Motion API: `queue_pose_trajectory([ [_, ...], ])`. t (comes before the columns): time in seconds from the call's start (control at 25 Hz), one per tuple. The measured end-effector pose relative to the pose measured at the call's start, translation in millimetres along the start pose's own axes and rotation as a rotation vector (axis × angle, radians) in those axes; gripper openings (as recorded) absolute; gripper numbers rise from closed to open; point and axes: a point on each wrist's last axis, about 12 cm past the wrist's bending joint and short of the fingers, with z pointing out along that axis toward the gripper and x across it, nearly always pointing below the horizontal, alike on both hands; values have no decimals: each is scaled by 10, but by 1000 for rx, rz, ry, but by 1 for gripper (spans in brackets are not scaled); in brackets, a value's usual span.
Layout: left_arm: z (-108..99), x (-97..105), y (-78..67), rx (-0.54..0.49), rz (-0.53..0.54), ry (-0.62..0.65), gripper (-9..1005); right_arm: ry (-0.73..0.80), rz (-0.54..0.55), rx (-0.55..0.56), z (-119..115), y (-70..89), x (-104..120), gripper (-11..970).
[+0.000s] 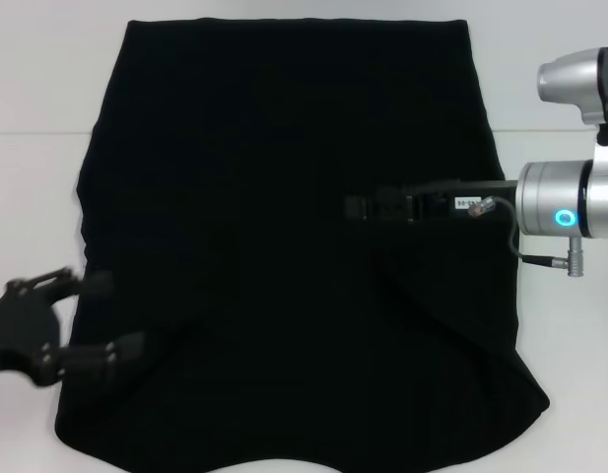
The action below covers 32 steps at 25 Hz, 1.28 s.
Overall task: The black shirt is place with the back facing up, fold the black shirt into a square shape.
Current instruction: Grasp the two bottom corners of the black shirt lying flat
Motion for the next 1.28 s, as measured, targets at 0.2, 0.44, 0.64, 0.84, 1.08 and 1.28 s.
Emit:
queue_pose_trajectory([
  [0.2, -144, 117, 7, -76, -36, 76, 903, -8, 10, -17, 51, 53, -64, 742],
  [0.44, -210, 215, 14, -105, -116, 182, 902, -11, 8, -22, 85, 84, -118, 738],
  [0.64, -201, 203, 61, -114, -204, 234, 901, -14, 8, -19, 88, 82, -128, 735],
  [0.84, -108, 205, 82, -112, -214, 274, 900, -14, 11, -9, 65, 55, -111, 736],
  [1.08, -7, 218, 127, -128, -227, 330, 899, -16, 18, 0, 34, 20, -102, 735],
  [1.28, 29, 255, 184, -187, -238, 359, 898, -13, 15, 2, 33, 19, -101, 735],
])
